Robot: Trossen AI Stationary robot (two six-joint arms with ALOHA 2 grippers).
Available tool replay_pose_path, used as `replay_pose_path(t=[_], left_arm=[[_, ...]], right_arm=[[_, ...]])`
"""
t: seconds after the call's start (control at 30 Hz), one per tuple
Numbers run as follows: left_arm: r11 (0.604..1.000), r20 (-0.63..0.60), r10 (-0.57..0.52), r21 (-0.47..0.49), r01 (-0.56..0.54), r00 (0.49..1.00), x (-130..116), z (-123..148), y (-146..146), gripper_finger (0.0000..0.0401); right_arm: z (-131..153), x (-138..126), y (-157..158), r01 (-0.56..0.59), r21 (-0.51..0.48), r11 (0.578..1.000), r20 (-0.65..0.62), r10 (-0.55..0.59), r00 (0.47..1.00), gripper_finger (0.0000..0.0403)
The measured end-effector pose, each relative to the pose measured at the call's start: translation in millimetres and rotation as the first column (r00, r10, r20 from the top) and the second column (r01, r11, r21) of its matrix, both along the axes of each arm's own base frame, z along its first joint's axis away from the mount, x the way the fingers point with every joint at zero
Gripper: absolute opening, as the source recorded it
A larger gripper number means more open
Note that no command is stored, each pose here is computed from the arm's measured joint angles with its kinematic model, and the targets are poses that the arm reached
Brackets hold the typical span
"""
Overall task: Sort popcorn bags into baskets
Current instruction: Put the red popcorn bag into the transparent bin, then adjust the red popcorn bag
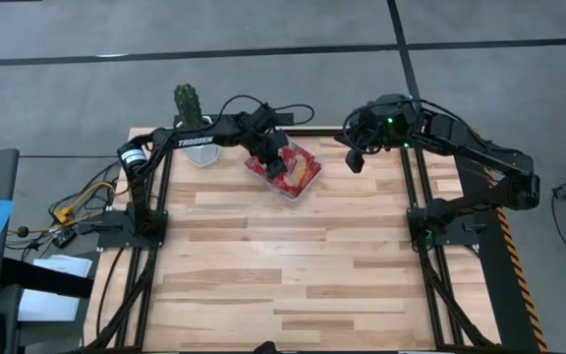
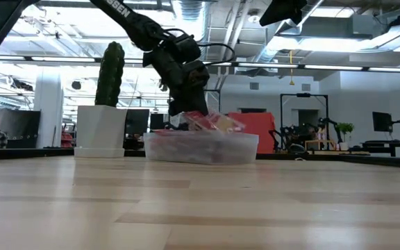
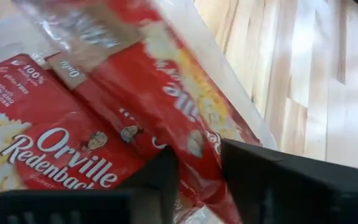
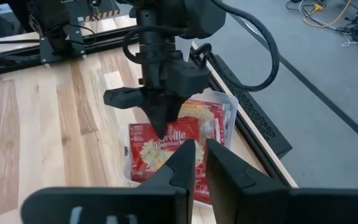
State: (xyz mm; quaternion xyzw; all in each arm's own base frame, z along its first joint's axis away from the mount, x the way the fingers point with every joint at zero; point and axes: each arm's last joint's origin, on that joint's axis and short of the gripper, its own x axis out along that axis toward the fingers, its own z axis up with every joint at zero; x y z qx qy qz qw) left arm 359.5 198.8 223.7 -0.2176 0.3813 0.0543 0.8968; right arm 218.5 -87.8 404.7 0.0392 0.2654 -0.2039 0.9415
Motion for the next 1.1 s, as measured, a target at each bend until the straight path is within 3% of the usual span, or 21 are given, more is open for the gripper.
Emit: replay_pose_path(t=[0.3, 0.5, 0.67, 0.8, 1.03, 1.1], left_arm=[[0.993, -0.047, -0.025, 0.114, 0.031, 0.999, 2.1, 3.4, -3.2, 0.0216], [0.974, -0.042, 0.013, 0.225, -0.003, 0.999, 7.2, 25.1, 2.9, 0.0230], [0.964, -0.122, 0.058, 0.266, -0.024, 0.991, 0.5, 46.6, 9.9, 0.0225], [0.986, -0.190, 0.039, 0.167, -0.007, 0.981, -10.8, 45.2, 11.1, 0.0190], [0.994, -0.261, 0.035, 0.110, -0.007, 0.965, -21.1, 17.8, 11.8, 0.0032], [0.996, -0.250, 0.030, 0.089, -0.008, 0.968, -21.5, 11.3, 11.1, 0.0011]], right_arm=[[0.0, 0.0, -0.1, 0.000, 0.000, 1.000, 0.000, 0.000, 1.000, 0.0063], [0.0, 0.0, 0.0, 0.000, 0.000, 1.000, 0.000, 0.000, 1.000, 0.0063], [-0.9, -0.5, 0.1, 0.000, 0.004, 1.000, -0.010, 0.000, 1.000, 0.0063], [-3.2, -1.8, 0.6, 0.004, 0.018, 1.000, -0.034, -0.003, 0.999, 0.0063], [-11.7, -1.3, 0.5, 0.005, 0.033, 0.999, -0.067, -0.003, 0.998, 0.0063], [-14.7, -0.9, 0.5, 0.005, 0.037, 0.999, -0.078, -0.002, 0.997, 0.0063]])
